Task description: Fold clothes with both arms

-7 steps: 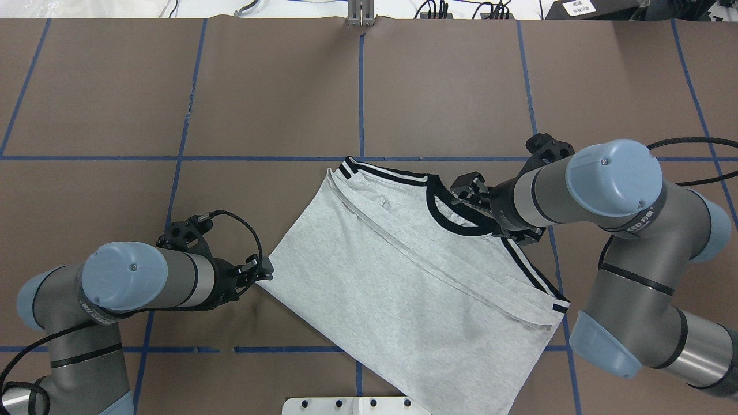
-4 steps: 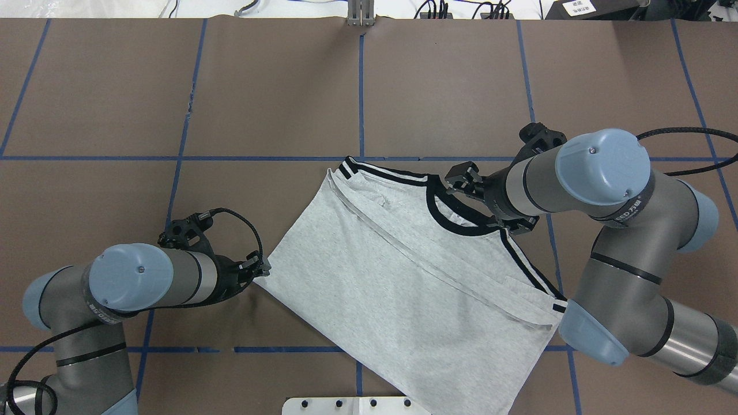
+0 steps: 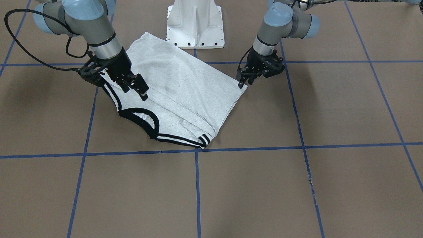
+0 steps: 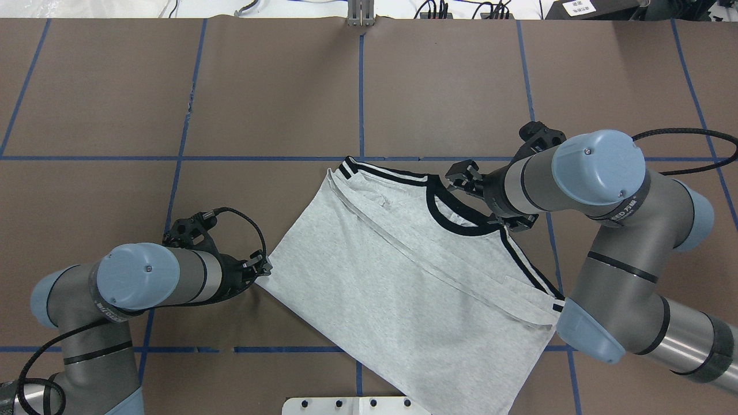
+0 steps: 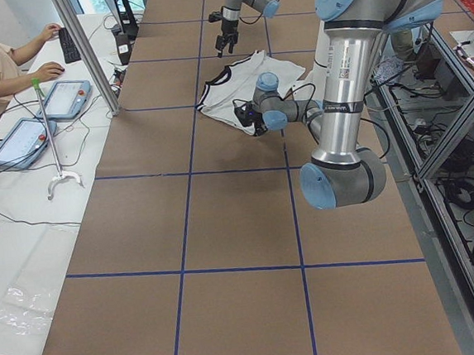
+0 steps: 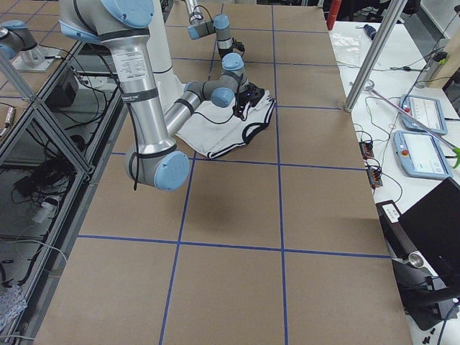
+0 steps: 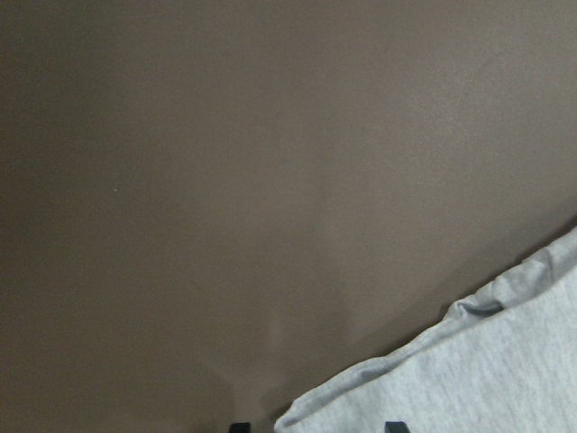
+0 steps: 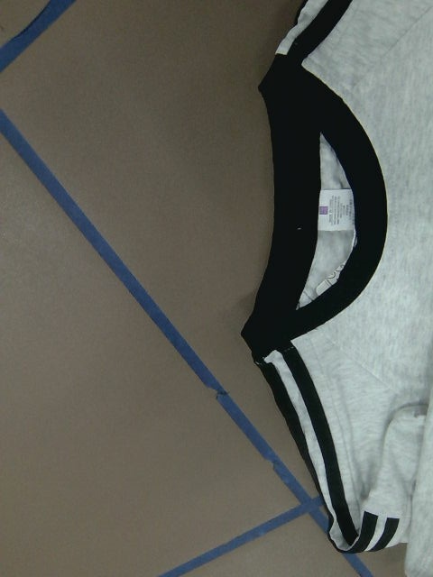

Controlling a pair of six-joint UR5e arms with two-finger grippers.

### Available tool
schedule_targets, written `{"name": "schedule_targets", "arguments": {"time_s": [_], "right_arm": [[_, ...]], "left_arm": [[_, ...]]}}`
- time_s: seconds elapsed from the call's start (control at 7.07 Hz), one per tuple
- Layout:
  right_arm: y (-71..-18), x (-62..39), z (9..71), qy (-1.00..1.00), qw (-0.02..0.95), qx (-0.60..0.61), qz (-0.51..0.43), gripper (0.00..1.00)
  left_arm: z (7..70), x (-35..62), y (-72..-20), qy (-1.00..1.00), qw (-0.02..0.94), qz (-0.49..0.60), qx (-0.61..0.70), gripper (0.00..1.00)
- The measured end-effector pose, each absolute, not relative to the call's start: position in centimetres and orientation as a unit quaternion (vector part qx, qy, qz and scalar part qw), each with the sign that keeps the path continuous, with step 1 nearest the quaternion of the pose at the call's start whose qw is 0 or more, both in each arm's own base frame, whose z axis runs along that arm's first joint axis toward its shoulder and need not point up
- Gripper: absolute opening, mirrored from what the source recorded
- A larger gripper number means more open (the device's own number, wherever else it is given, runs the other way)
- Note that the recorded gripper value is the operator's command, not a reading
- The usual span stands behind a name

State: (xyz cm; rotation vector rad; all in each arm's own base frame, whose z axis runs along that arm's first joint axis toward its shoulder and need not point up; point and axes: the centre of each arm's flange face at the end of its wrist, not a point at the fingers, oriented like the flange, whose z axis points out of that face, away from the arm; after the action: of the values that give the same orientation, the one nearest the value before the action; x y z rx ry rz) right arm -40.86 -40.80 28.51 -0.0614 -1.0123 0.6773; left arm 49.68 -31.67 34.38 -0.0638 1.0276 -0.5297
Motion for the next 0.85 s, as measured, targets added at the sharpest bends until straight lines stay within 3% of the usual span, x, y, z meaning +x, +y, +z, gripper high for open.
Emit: {"name": "schedule_targets", "arguments": {"time_s": [0.14,0.42,0.85], "right_arm": [[-40.81,-40.87,28.52,-0.475,0.82,-0.029,0.319,1.0],[-40.85,-40.91,28.58,-0.475,0.82,-0.029,0.319,1.0],[-40.9,-40.91,28.65,-0.473,0.82,-0.028,0.322,1.0]], "left_arm": [[34.22,49.78,-31.71,0.487,0.837,-0.25,-0.03,0.46],[34.03,49.85,-31.76,0.488,0.836,-0.25,-0.029,0.45],[34.17,49.9,-31.82,0.486,0.836,-0.252,-0.025,0.54]]}}
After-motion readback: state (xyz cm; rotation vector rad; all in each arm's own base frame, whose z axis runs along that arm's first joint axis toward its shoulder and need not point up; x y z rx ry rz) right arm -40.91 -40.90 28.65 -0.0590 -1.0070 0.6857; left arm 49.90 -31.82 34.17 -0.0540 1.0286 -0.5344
